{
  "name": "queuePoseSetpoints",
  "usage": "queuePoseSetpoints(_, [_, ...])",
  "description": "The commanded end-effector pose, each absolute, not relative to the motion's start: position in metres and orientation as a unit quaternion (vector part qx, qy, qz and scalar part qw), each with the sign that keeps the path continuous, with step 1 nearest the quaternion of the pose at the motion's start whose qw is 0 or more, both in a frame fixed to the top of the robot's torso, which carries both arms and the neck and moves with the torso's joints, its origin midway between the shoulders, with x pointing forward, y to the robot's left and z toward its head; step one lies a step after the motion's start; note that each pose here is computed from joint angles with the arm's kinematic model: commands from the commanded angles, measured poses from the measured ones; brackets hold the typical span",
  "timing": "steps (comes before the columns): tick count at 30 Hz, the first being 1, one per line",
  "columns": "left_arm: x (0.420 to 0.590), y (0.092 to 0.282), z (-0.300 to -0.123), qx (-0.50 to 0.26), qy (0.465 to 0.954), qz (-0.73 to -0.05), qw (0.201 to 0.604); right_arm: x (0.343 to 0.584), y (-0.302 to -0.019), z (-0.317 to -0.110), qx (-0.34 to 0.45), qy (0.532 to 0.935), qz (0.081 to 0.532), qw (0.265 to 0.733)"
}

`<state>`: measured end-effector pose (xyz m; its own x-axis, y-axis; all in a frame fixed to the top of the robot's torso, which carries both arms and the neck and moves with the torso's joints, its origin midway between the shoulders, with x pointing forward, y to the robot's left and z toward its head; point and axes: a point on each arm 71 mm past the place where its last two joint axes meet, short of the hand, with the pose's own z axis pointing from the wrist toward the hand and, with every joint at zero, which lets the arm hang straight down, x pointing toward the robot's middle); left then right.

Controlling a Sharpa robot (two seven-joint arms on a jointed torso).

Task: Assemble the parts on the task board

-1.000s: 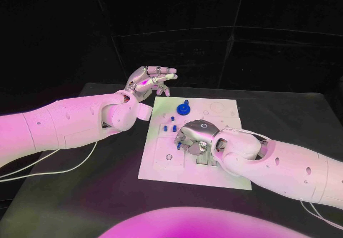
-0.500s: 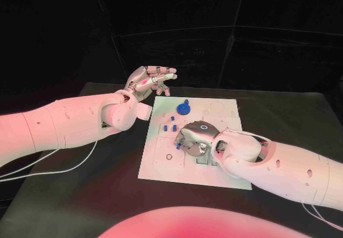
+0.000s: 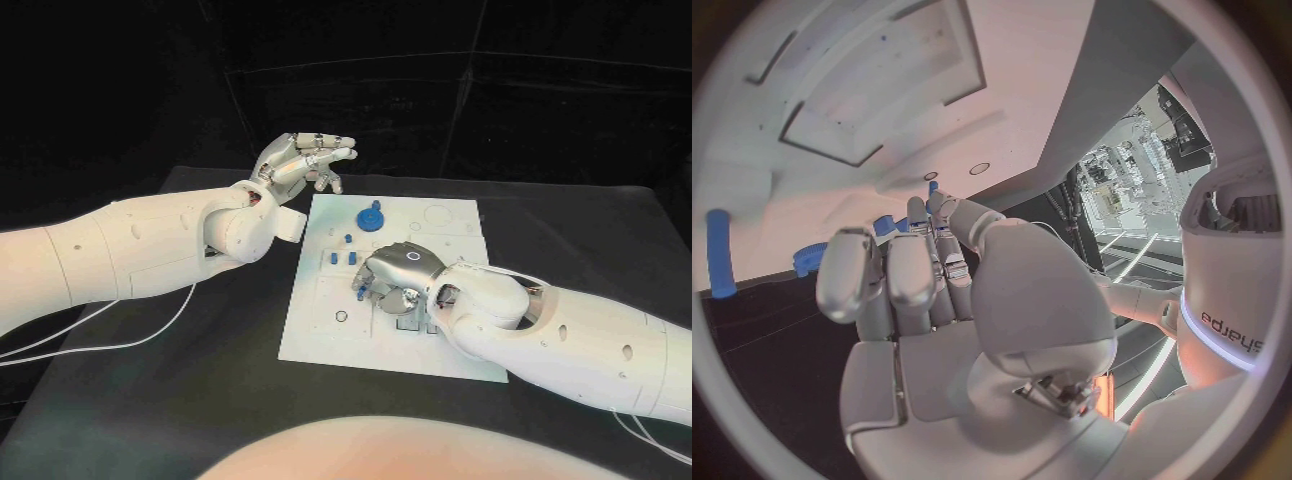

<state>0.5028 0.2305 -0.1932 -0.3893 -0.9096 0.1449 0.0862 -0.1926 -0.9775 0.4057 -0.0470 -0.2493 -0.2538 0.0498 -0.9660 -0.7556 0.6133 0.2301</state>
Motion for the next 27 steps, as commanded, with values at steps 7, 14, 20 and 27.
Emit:
queuePoseSetpoints(7, [0.5031, 0.2298, -0.1923, -0.403, 0.511, -0.662, 0.372, 0.4064, -0.0486, -0.2473, -0.252, 0.699, 0.348, 0.571])
queuePoseSetpoints(14, [0.5033, 0.2299, -0.1925, -0.403, 0.511, -0.662, 0.372, 0.4047, -0.0469, -0.2481, -0.259, 0.703, 0.348, 0.563])
queuePoseSetpoints(20, [0.5034, 0.23, -0.1926, -0.403, 0.511, -0.662, 0.371, 0.403, -0.0444, -0.2481, -0.263, 0.705, 0.349, 0.558])
queuePoseSetpoints(27, [0.5034, 0.2301, -0.1927, -0.403, 0.512, -0.662, 0.371, 0.4046, -0.0456, -0.2495, -0.263, 0.709, 0.342, 0.558])
